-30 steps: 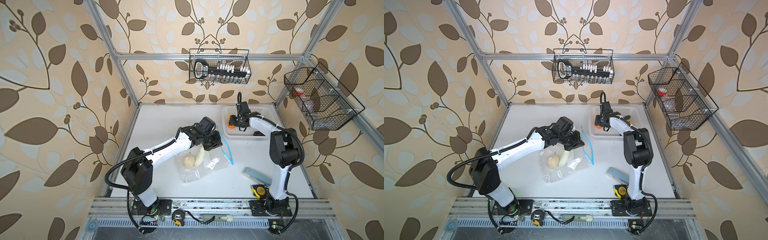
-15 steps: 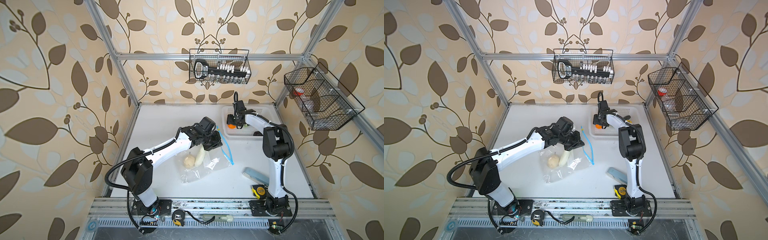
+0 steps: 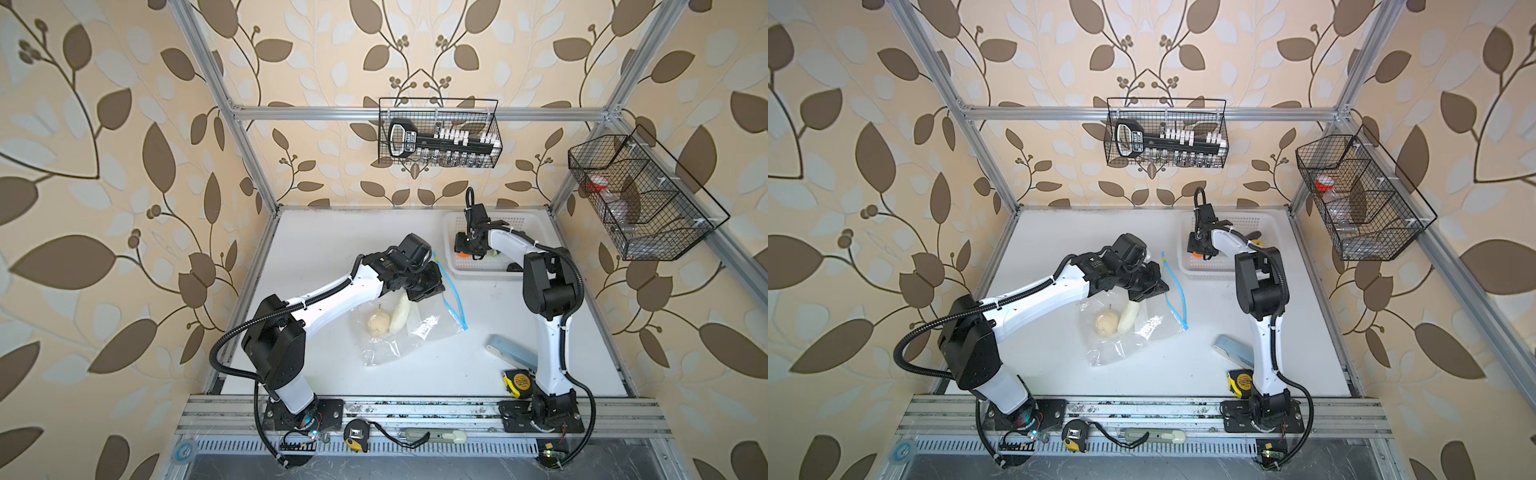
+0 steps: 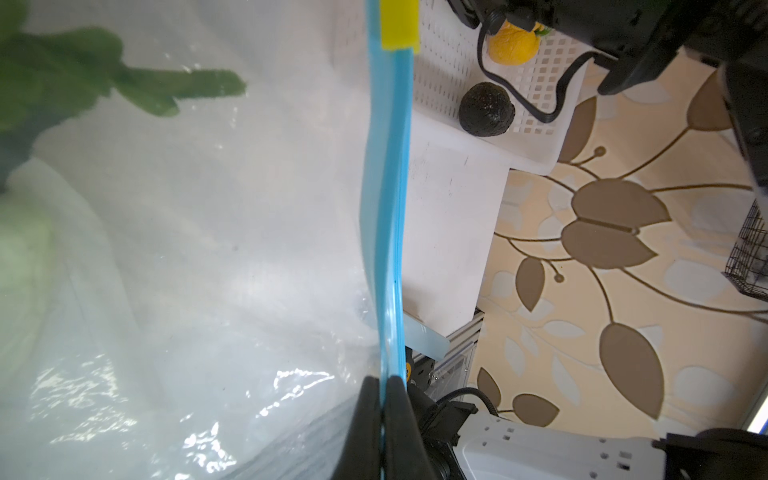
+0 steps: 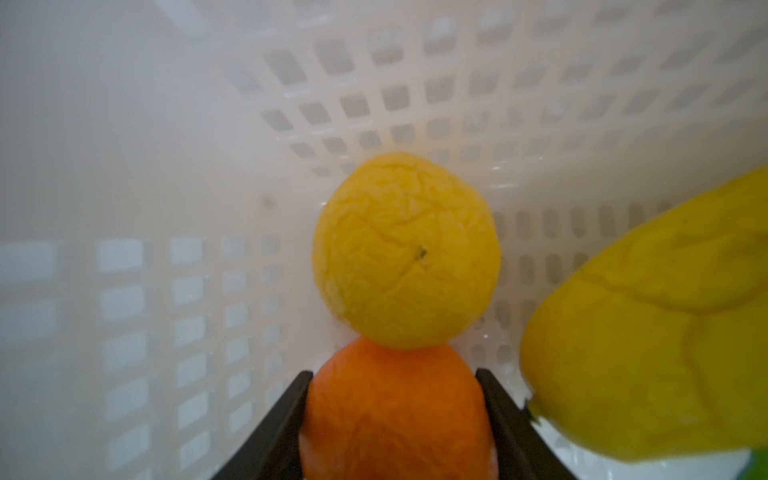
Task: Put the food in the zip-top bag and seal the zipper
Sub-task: 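Close the right gripper on the orange and lift it from the basket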
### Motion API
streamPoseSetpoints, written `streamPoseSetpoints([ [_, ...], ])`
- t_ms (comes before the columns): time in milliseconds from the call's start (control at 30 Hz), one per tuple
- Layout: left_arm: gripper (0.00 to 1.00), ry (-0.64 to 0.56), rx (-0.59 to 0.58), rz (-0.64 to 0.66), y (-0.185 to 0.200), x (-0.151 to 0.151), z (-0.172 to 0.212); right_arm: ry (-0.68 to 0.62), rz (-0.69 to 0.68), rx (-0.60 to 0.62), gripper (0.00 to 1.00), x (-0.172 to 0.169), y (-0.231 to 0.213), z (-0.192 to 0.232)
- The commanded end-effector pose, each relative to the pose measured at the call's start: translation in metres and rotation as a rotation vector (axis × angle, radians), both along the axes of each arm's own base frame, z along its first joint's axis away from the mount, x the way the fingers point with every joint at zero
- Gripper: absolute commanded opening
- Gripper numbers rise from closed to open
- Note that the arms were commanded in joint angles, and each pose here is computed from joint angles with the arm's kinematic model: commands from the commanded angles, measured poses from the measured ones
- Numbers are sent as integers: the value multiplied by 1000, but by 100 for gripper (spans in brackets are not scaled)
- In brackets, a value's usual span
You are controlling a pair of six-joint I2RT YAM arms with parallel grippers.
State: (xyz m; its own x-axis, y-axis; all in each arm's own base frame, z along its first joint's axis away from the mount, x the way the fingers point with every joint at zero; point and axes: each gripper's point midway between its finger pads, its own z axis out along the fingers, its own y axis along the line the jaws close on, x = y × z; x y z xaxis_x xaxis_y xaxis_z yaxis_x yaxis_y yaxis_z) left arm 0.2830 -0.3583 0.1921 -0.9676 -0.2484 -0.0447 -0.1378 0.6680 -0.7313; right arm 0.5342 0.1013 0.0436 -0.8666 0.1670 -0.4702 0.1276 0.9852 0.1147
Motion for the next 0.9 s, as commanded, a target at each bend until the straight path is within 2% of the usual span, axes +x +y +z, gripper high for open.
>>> streamPoseSetpoints([
  [0,0,-29,-24,-19,-4,-3,12,-40,-15,-8,54,5,-6,24],
  [333,0,-33,-18,-11,0,-5,11,-103,-33,5,51,-1,-10,61],
  [667,0,-38,-19,-5,0,-3,11,-160,-46,42,49,-38,-15,100],
  [867,0,-36,-19,-6,-2,-1,10,-197,-33,91,49,-72,-15,121],
])
